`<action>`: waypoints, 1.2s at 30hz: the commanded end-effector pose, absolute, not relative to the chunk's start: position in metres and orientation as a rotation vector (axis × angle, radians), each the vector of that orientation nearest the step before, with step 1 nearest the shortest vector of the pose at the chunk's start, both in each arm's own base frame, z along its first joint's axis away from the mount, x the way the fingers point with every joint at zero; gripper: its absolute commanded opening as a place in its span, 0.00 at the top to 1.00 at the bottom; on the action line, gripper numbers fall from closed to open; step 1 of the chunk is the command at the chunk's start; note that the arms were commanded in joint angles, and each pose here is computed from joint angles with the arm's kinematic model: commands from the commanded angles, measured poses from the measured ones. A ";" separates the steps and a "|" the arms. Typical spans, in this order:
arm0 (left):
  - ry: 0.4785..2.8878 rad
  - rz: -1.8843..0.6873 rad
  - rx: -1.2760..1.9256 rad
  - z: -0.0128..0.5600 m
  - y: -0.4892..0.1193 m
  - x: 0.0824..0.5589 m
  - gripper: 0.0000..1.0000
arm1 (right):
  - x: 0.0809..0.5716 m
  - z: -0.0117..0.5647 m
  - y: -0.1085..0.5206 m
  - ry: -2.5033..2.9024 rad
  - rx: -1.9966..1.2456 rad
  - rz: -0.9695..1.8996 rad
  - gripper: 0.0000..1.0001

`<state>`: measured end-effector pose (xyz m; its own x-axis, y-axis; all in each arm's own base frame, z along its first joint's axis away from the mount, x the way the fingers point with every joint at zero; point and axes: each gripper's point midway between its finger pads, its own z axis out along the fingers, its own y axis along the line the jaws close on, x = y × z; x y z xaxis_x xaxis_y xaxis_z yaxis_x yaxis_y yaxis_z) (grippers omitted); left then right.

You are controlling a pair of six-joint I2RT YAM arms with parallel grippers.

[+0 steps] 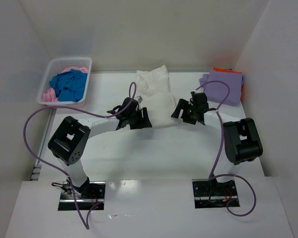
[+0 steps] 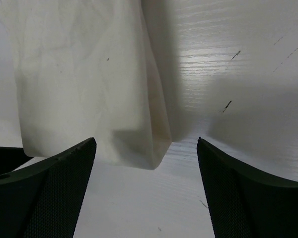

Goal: Fold and stack the t-shirts
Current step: Grab one side of the 2/3 rectangular tshirt with both arms

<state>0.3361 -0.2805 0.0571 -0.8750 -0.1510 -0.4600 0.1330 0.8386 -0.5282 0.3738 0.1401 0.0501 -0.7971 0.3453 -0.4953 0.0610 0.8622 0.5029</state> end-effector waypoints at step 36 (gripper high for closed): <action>2.471 -0.672 -0.131 0.038 -0.270 0.379 0.95 | 0.370 0.032 0.173 2.478 0.288 0.723 0.88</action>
